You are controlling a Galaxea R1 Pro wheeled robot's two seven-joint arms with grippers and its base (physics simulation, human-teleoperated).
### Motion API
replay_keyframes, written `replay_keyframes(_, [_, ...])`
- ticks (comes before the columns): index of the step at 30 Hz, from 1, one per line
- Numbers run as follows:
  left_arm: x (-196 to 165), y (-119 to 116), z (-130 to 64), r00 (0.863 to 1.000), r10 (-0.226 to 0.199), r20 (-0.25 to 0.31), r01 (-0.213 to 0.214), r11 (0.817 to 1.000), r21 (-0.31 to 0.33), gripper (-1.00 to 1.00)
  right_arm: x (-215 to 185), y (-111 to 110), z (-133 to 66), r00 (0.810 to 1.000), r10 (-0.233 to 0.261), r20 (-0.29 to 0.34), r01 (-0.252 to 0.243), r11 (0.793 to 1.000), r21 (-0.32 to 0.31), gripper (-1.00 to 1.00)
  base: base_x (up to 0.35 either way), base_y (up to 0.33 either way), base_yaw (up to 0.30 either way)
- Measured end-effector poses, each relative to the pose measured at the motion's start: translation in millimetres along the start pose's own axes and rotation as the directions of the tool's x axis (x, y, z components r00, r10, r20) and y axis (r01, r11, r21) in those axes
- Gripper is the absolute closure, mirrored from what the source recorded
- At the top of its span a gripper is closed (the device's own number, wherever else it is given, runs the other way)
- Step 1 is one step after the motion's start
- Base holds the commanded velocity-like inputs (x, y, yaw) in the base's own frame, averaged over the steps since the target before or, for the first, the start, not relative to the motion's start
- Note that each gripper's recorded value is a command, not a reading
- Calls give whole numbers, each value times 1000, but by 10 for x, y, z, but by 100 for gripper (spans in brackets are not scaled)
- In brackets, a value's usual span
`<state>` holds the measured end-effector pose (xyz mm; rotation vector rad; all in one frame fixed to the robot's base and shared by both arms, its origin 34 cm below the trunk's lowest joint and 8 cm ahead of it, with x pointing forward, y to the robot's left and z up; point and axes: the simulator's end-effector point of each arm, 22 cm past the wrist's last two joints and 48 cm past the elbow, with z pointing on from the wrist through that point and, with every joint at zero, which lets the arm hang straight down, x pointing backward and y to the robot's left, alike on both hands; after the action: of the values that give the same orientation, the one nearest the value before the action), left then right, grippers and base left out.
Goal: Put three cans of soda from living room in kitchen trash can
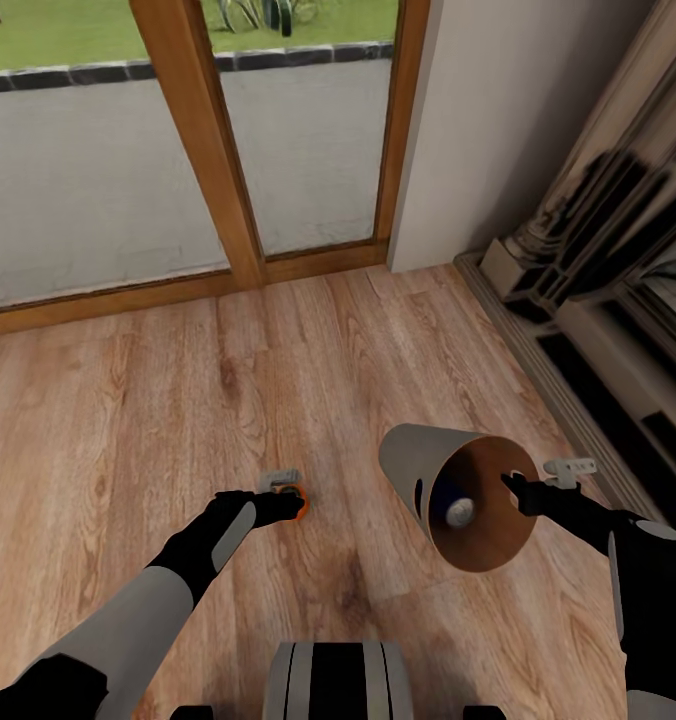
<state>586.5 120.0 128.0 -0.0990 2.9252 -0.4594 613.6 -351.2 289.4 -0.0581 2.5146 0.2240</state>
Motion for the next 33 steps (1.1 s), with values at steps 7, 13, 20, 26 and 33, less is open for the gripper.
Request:
replay_keyframes(7, [-31,-67,-86,1000,4,4,-4,1000,1,100,-139,20,-95,1000,-6,28,6,1000,-1,100,0,0,0])
replay_keyframes(13, [-114,-145,-181,1000,10,22,-11,1000,7,100,-262,105,-155,999,-19,49,20,1000,-15,100,0,0,0])
replay_keyframes(20, [-233,-199,-307,999,21,47,-21,1000,8,100,-399,129,-255,997,-25,76,26,1000,-15,100,0,0,0])
replay_keyframes(26, [-299,-251,-429,999,23,48,-23,1000,11,100,-509,150,-341,996,-26,80,27,999,-16,100,0,0,0])
replay_keyframes(33, [-338,-329,-584,999,22,24,-22,1000,21,100,-616,180,-440,997,-17,72,19,1000,-22,100,0,0,0])
